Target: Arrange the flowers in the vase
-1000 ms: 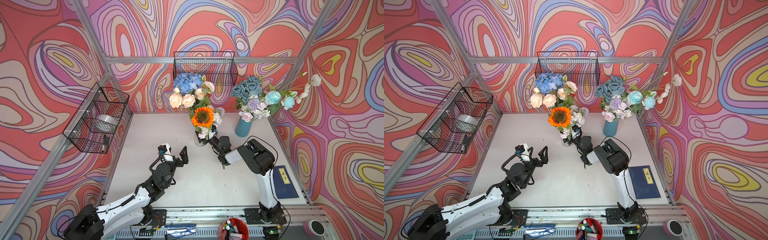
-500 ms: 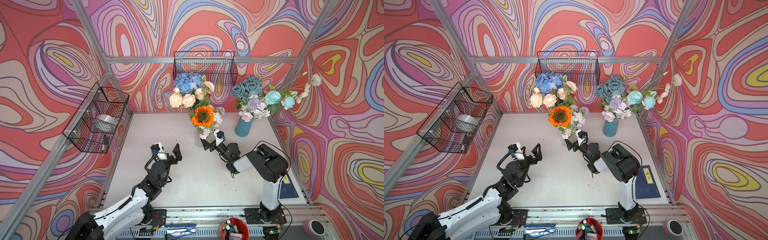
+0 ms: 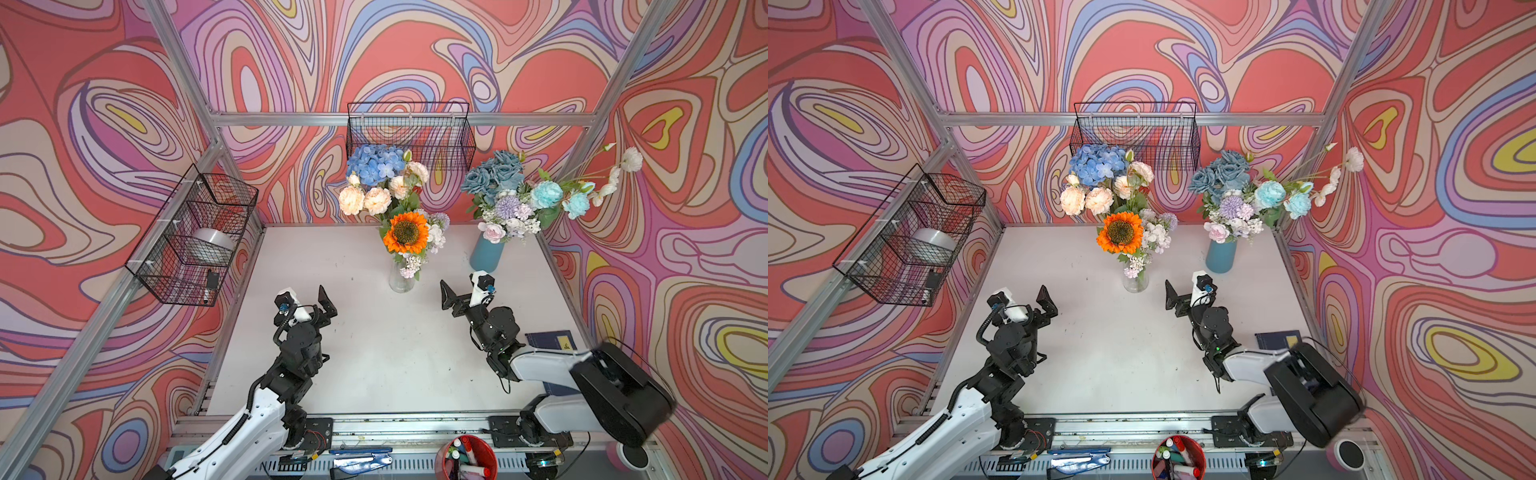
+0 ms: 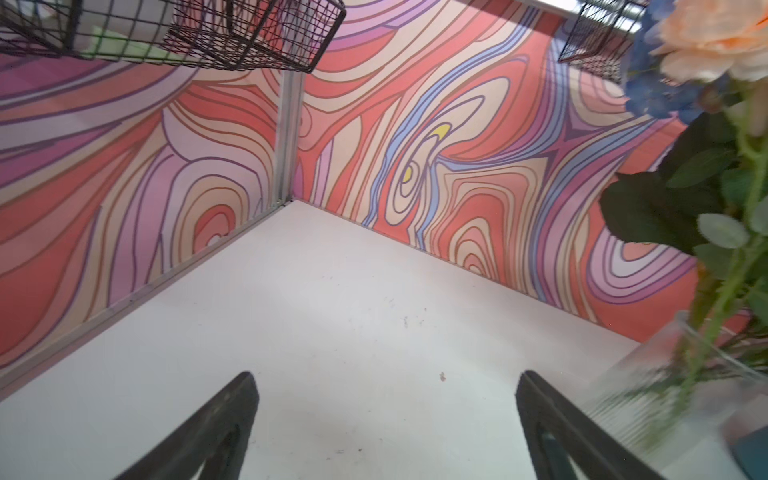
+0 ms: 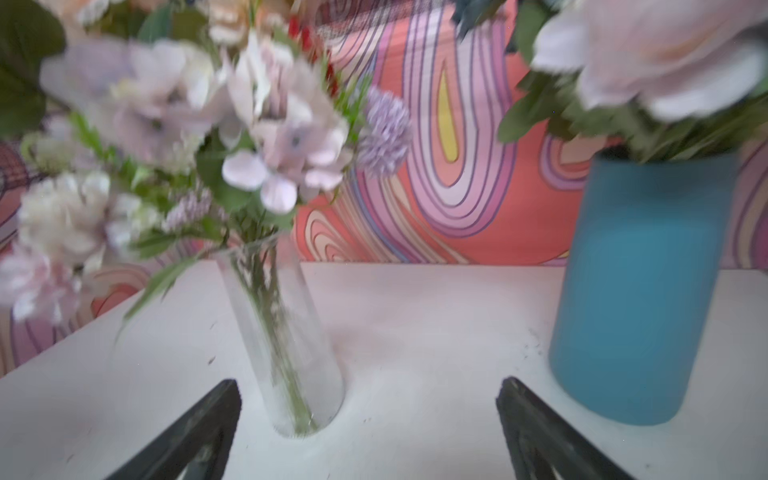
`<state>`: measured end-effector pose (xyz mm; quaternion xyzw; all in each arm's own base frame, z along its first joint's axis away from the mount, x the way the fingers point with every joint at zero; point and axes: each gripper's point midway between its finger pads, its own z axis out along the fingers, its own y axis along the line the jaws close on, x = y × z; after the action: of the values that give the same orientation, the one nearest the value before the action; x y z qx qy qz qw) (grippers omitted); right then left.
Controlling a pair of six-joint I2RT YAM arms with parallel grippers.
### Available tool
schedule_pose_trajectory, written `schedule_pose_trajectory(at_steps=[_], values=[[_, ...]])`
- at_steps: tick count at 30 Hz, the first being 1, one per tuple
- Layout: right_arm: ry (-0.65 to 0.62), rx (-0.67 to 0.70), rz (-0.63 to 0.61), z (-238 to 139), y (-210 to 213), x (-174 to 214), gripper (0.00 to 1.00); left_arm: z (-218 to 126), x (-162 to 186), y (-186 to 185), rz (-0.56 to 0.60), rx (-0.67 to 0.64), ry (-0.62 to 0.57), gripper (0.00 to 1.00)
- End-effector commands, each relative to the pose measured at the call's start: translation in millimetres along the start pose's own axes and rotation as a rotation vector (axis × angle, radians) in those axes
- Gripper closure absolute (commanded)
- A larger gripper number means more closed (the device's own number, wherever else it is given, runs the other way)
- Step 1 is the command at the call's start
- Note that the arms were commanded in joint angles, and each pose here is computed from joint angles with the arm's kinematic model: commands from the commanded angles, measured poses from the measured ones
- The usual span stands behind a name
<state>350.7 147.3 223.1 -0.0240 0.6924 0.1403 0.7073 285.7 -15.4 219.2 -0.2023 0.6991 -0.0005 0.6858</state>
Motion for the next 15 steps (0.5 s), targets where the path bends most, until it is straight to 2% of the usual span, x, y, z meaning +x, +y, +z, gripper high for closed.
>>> schedule_pose_trajectory(at_steps=[1, 4, 9, 15], values=[[0.223, 0.223, -0.153, -9, -44, 20, 0.02, 7, 9, 20, 0.125, -0.092, 0.02, 0.0], [0.232, 0.263, -0.23, -15, -59, 15, 0.02, 19, 17, 27, 0.173, -0.128, 0.043, 0.0], [0.32, 0.361, -0.312, -11, -97, 36, 0.02, 46, 34, 35, 0.235, -0.167, 0.124, 0.0], [0.41, 0.444, -0.222, 1, -147, 74, 0.02, 70, 57, 34, 0.325, -0.162, 0.219, 0.0]])
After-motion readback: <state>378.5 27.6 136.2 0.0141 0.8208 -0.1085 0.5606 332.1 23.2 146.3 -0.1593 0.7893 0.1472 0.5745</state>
